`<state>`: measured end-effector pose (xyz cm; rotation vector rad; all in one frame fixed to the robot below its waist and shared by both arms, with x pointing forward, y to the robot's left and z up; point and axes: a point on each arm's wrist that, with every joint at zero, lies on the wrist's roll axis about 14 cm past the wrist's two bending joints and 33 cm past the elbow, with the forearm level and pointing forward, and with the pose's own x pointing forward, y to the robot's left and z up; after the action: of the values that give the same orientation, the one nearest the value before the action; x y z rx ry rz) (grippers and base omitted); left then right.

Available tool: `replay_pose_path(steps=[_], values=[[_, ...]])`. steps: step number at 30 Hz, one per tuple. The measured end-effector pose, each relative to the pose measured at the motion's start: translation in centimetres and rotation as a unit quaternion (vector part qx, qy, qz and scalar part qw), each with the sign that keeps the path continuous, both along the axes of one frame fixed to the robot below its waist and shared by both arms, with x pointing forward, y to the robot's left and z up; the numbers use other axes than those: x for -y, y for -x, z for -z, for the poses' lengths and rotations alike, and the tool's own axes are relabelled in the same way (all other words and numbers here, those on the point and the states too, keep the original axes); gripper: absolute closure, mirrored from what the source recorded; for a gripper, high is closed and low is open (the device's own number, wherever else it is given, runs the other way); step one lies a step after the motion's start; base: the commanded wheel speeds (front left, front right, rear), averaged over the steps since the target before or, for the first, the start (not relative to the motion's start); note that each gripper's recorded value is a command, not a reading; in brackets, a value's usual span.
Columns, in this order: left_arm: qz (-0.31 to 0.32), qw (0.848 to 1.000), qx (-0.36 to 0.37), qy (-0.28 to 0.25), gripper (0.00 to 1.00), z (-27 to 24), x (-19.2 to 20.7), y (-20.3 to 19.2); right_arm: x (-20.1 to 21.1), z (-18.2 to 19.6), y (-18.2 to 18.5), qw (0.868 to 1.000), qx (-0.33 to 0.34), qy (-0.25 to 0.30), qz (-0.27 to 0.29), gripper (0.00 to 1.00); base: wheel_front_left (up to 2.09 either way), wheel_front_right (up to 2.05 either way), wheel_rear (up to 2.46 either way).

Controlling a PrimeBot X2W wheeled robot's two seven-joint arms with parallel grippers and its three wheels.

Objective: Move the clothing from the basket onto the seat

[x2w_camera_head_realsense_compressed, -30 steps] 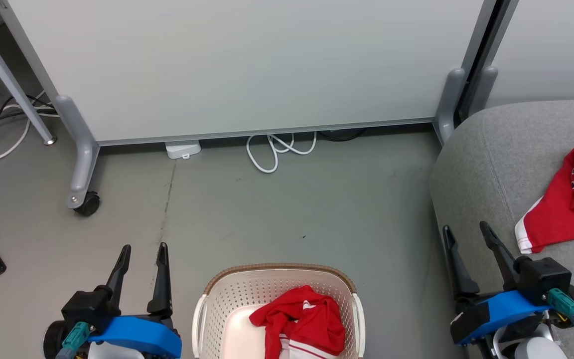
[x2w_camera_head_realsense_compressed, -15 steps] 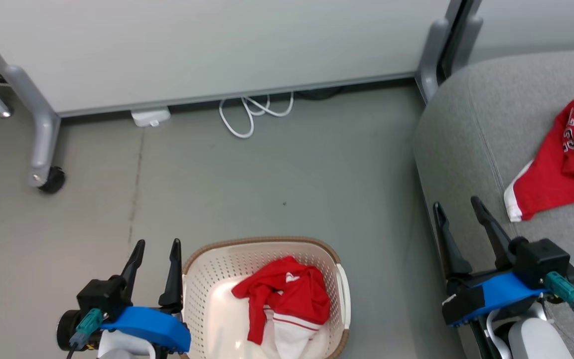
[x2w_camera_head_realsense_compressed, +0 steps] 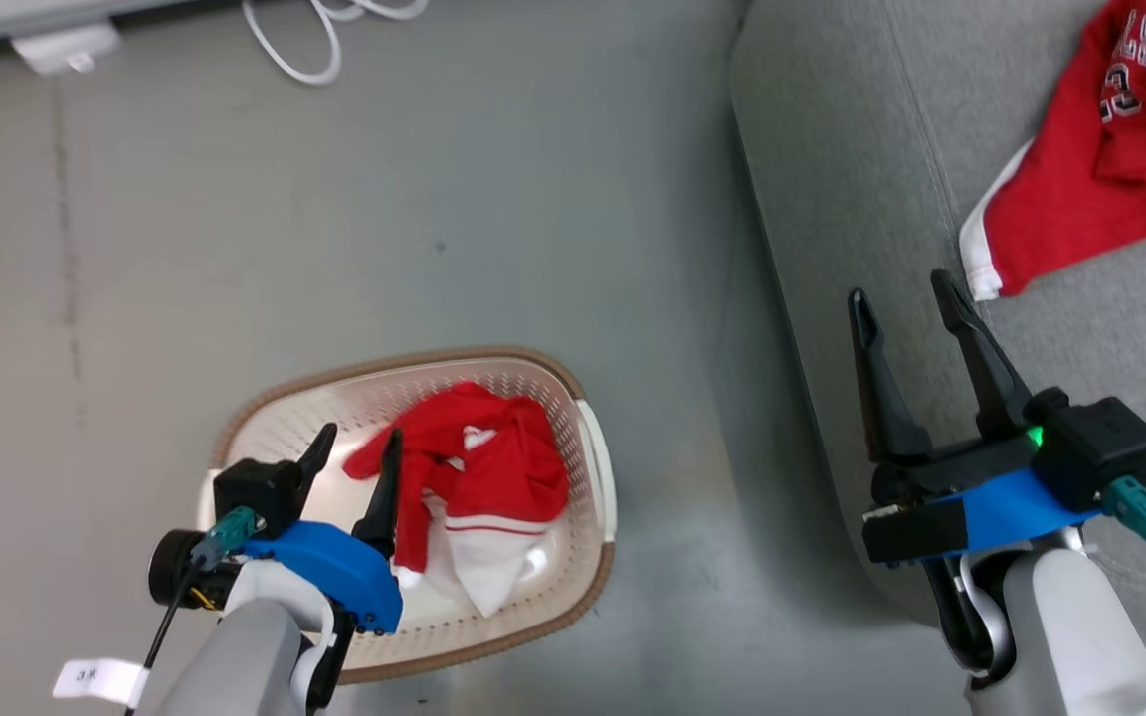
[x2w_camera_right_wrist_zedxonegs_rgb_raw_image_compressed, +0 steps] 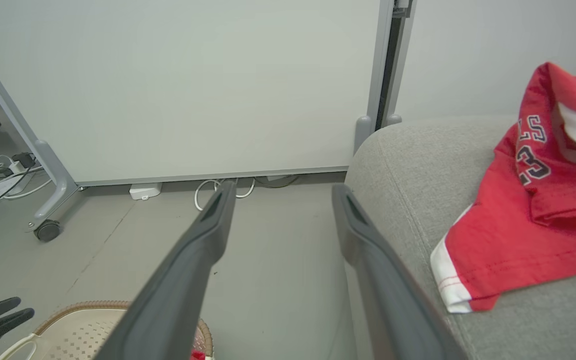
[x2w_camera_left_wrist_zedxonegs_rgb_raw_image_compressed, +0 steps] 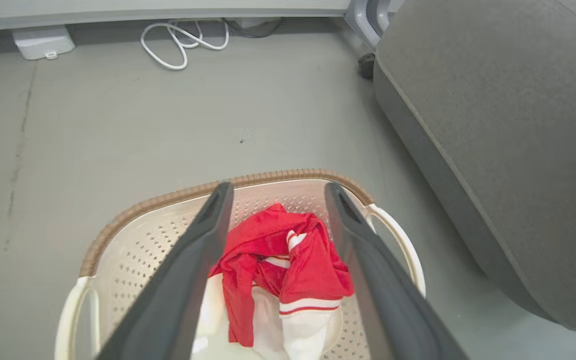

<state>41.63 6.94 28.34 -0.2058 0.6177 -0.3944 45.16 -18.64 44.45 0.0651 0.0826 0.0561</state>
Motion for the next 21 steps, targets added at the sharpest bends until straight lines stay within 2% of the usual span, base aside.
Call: replay_pose_path(steps=[6, 14, 21], values=[[0.050, 0.996, -0.068, 0.003, 0.00, 5.2, 2.7, 0.1, 1.8, 2.7, -0.2, 0.999, -0.027, 0.005, 0.022, 0.00, 0.00, 0.00, 0.00], [0.103, 0.983, -0.151, -0.007, 0.00, 11.5, 4.8, 0.9, 3.4, 5.9, -0.5, 0.997, -0.059, 0.017, 0.039, 0.00, 0.00, 0.00, 0.00], [0.141, 0.964, -0.225, -0.021, 0.00, 15.9, 5.6, 2.8, 3.2, 8.9, -0.6, 0.995, -0.090, 0.019, 0.033, 0.00, 0.00, 0.00, 0.00]])
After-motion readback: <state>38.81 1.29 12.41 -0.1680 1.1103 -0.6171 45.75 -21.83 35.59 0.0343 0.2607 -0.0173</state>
